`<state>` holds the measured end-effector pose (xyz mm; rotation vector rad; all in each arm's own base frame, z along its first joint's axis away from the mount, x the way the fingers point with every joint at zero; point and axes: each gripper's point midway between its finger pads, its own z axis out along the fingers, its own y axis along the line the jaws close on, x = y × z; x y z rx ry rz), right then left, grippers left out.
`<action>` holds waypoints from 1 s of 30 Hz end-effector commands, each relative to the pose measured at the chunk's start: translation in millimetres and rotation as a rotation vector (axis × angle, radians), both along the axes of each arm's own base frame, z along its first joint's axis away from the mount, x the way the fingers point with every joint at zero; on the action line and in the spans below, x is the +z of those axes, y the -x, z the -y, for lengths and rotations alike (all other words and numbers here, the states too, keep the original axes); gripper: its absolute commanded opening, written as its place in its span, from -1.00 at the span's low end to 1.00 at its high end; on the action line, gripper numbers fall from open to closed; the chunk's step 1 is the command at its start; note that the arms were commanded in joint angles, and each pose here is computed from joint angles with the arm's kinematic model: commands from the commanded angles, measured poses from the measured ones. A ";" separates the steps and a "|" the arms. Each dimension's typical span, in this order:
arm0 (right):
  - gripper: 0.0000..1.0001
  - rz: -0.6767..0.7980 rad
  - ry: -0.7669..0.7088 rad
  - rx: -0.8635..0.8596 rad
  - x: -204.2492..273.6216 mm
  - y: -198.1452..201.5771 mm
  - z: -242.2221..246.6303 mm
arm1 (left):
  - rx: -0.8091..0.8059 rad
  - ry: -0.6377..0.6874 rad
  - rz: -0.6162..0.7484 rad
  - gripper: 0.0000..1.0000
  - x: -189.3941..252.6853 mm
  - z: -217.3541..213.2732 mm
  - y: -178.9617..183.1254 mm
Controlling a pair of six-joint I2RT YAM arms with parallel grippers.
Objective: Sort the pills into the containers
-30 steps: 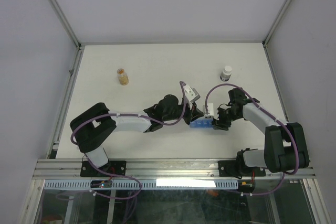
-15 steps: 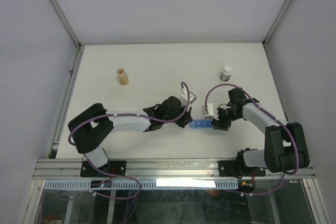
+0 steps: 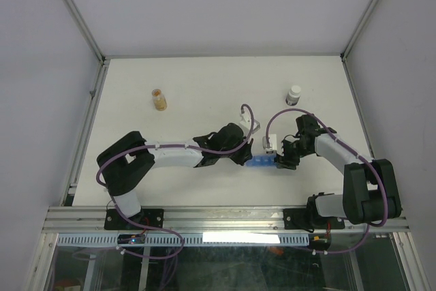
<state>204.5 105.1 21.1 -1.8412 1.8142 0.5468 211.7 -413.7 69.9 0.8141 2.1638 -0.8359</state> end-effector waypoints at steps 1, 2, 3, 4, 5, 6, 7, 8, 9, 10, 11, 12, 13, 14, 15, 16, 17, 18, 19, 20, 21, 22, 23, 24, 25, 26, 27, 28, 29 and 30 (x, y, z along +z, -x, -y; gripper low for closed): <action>-0.02 0.013 -0.011 0.002 4.7 -7.1 -4.8 | -0.005 0.044 -0.013 -1.00 16.5 15.2 2.3; -0.02 0.011 -0.010 0.002 4.3 -6.7 -4.7 | -0.005 0.043 -0.011 -1.00 17.9 16.6 2.5; -0.02 0.011 -0.010 0.003 4.4 -6.5 -5.0 | -0.005 0.040 -0.009 -1.00 19.1 17.0 2.5; -0.02 0.011 -0.010 0.002 4.5 -6.8 -4.9 | -0.004 0.039 -0.010 -1.00 20.1 17.1 2.7; -0.02 0.011 -0.009 0.002 4.2 -6.8 -4.7 | -0.003 0.035 -0.008 -1.00 20.7 16.7 2.6; -0.02 0.010 -0.008 0.001 4.2 -6.9 -4.7 | -0.002 0.035 -0.007 -1.00 22.4 17.1 2.8; -0.02 0.009 -0.007 0.000 4.0 -6.7 -4.5 | -0.002 0.037 -0.005 -1.00 24.5 17.2 2.6; -0.02 0.010 -0.008 0.001 4.1 -6.9 -4.6 | -0.001 0.038 -0.005 -1.00 25.8 16.9 2.6; -0.02 0.009 -0.007 0.001 4.0 -6.7 -4.5 | -0.002 0.041 -0.004 -1.00 27.7 17.2 2.8; -0.02 0.010 -0.007 0.001 3.9 -6.8 -4.5 | -0.004 0.044 -0.004 -1.00 29.5 17.8 2.9; -0.02 0.009 -0.007 0.000 3.9 -6.9 -4.6 | -0.006 0.044 -0.005 -1.00 30.1 18.1 3.1; -0.02 0.008 -0.006 0.001 3.7 -6.6 -4.6 | -0.011 0.046 -0.008 -1.00 30.9 19.0 4.3; -0.02 0.006 -0.005 -0.001 3.4 -6.5 -4.2 | -0.012 0.046 -0.010 -1.00 31.3 19.5 5.1; -0.02 0.007 -0.005 0.001 3.4 -6.5 -4.5 | -0.013 0.044 -0.013 -1.00 30.4 19.9 6.3; -0.02 0.006 -0.006 0.001 3.3 -6.2 -4.6 | -0.011 0.039 -0.019 -1.00 28.3 19.2 7.1; -0.02 0.005 -0.005 0.001 3.0 -6.3 -4.5 | -0.006 0.034 -0.023 -1.00 26.0 18.2 7.2; -0.02 0.005 -0.005 0.001 3.1 -6.3 -4.6 | 0.002 0.021 -0.032 -1.00 19.9 15.5 8.0; -0.02 0.004 -0.003 0.001 2.9 -6.1 -4.4 | 0.009 0.010 -0.042 -1.00 14.1 13.3 8.7; -0.02 0.006 -0.004 0.000 3.2 -6.7 -4.5 | 0.012 -0.004 -0.059 -1.00 6.5 11.3 10.7; -0.02 0.005 -0.003 0.000 3.1 -6.5 -4.3 | 0.014 -0.022 -0.082 -1.00 -3.9 8.8 13.6; -0.02 0.004 -0.003 -0.001 2.9 -6.3 -4.2 | 0.012 -0.036 -0.105 -1.00 -12.7 7.7 16.7; -0.02 0.003 -0.003 0.000 2.8 -6.0 -4.4 | 0.009 -0.059 -0.137 -1.00 -24.9 5.5 20.6; -0.02 0.003 -0.003 0.000 3.1 -6.1 -4.4 | 0.015 -0.081 -0.159 -1.00 -36.1 3.6 22.9; -0.02 0.003 -0.003 0.000 3.0 -6.0 -4.2 | 0.028 -0.103 -0.176 -1.00 -46.7 0.0 23.7; -0.02 0.002 -0.004 -0.001 3.1 -5.7 -4.3 | 0.038 -0.120 -0.188 -1.00 -54.5 -3.2 24.5; -0.02 0.005 -0.003 -0.001 3.4 -6.0 -4.2 | 0.047 -0.123 -0.189 -1.00 -55.6 -4.7 24.3; -0.02 0.005 -0.003 -0.001 3.5 -6.0 -4.1 | 0.054 -0.121 -0.186 -1.00 -54.1 -5.6 23.7; -0.02 0.006 -0.004 -0.001 3.7 -6.0 -4.3 | 0.063 -0.120 -0.175 -1.00 -51.4 -7.2 21.9; -0.02 0.005 -0.004 -0.003 3.7 -6.3 -4.3 | 0.068 -0.112 -0.163 -1.00 -46.4 -7.2 19.9; -0.02 0.005 -0.004 -0.002 3.9 -6.4 -4.5 | 0.069 -0.102 -0.146 -1.00 -39.4 -6.4 17.7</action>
